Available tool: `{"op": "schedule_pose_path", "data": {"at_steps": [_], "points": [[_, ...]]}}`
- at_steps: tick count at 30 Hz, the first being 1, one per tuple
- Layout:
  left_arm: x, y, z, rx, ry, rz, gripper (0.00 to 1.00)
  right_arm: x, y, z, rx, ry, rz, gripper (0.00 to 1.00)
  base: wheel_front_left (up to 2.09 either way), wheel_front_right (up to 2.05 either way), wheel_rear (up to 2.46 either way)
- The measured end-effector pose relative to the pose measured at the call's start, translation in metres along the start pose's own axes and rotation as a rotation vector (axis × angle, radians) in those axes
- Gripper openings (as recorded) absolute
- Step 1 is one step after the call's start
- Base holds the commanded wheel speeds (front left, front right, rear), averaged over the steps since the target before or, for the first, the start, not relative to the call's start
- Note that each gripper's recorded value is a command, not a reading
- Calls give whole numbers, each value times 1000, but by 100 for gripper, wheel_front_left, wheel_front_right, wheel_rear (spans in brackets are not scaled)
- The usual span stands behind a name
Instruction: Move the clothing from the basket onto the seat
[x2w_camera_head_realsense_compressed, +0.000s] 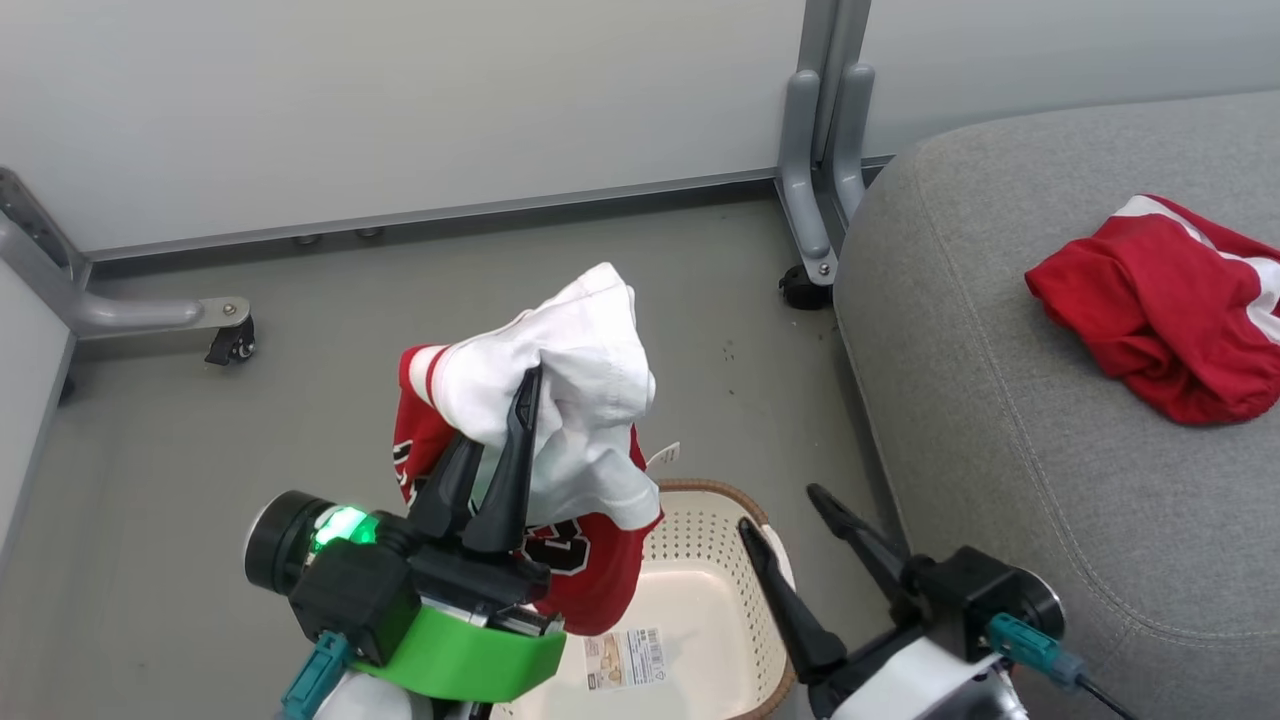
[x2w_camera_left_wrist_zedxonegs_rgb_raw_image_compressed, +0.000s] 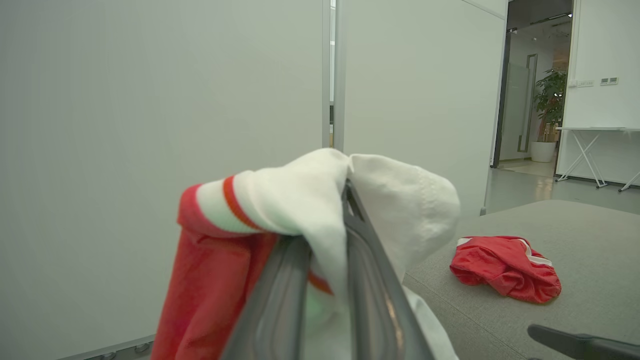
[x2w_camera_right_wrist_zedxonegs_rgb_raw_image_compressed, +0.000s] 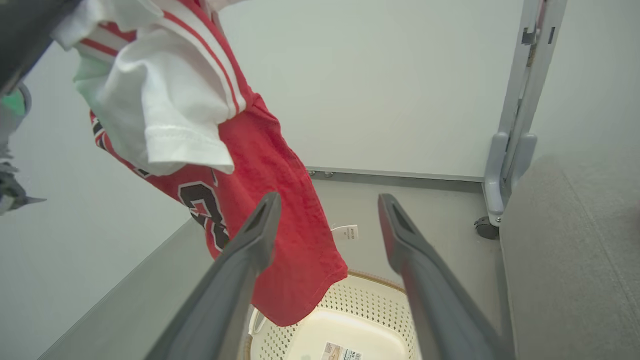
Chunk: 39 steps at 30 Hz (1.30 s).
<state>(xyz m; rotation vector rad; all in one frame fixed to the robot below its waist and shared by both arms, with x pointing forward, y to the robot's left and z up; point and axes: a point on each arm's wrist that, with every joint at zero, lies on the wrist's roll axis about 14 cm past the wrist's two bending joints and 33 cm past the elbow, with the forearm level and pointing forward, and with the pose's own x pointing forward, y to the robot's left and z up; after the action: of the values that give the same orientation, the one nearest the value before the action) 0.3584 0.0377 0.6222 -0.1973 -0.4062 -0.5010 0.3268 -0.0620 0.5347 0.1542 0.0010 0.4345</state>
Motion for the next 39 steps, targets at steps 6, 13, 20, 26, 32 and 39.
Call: {"op": "schedule_pose_path", "data": {"at_steps": [6, 13, 20, 26, 32, 39], "points": [[0, 0, -3, -2, 8, -2, 0, 27, 44, -4, 24, 5, 182, 100, 0, 0, 0], [1, -2, -6, -7, 15, -11, 0, 57, 75, -9, 0, 15, 325, 100, 0, 0, 0], [0, -4, -7, -14, 18, -17, 0, 78, 90, -9, -23, 8, 399, 100, 0, 0, 0], [0, -6, -7, -18, 20, -22, 0, 90, 95, -3, -28, -10, 426, 0, 0, 0, 0], [0, -7, -9, -22, 24, -26, 0, 94, 97, -2, -29, -15, 441, 0, 0, 0, 0], [1, -8, -10, -25, 26, -29, 0, 94, 97, -4, -31, -13, 443, 0, 0, 0, 0]]}}
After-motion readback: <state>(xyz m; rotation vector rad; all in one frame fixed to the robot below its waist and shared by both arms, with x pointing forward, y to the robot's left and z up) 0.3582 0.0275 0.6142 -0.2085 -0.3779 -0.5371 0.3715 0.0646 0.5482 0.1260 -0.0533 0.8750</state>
